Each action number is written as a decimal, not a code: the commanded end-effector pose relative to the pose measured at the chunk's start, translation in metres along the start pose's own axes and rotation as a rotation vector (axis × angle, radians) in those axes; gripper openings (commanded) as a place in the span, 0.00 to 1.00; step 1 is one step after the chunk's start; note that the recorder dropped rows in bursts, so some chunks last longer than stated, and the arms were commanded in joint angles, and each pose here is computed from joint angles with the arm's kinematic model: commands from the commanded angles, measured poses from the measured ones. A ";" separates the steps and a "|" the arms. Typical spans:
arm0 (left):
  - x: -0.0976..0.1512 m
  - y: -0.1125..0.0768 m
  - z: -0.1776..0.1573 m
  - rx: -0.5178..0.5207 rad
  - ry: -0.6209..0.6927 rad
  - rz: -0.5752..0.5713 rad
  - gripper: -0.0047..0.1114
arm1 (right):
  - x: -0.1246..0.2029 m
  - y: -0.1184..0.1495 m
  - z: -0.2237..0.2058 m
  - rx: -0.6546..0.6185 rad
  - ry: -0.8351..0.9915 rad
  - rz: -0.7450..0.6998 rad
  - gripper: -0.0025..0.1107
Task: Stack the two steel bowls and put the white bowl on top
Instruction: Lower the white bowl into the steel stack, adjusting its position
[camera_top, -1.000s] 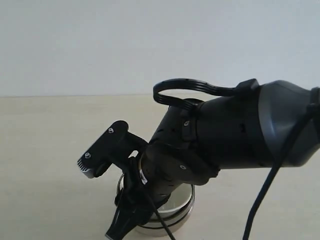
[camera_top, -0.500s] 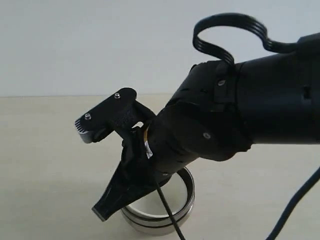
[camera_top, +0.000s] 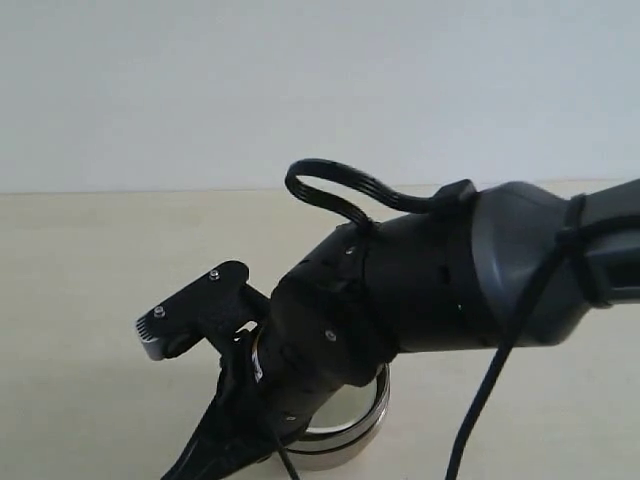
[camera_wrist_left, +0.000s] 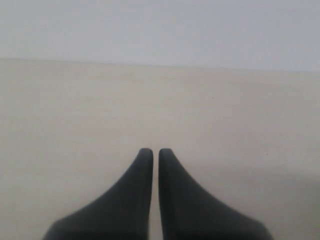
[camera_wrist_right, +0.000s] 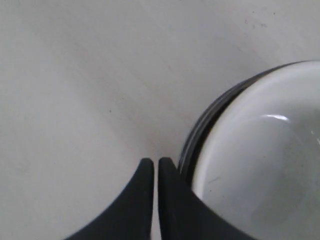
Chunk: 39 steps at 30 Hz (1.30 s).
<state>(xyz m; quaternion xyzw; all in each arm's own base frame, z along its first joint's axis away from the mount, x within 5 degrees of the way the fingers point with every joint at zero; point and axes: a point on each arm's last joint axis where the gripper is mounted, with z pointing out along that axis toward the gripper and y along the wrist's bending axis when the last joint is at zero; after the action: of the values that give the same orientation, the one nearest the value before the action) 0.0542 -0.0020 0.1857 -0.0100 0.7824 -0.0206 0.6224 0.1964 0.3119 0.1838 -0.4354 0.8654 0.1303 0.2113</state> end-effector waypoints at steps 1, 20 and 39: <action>0.000 0.000 0.000 0.005 -0.007 -0.004 0.07 | -0.004 0.000 -0.005 -0.001 -0.030 -0.024 0.02; 0.000 0.000 0.000 0.005 -0.007 -0.004 0.07 | -0.014 -0.014 -0.003 0.042 -0.134 -0.068 0.02; 0.000 0.000 0.000 0.005 -0.007 -0.004 0.07 | -0.025 -0.031 -0.006 0.099 -0.248 -0.149 0.02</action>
<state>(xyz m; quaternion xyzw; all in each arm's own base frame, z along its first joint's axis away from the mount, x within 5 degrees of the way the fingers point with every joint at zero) 0.0542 -0.0020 0.1857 -0.0100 0.7824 -0.0206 0.6224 0.2214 0.3150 0.1965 -0.4784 0.8026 0.1285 0.3325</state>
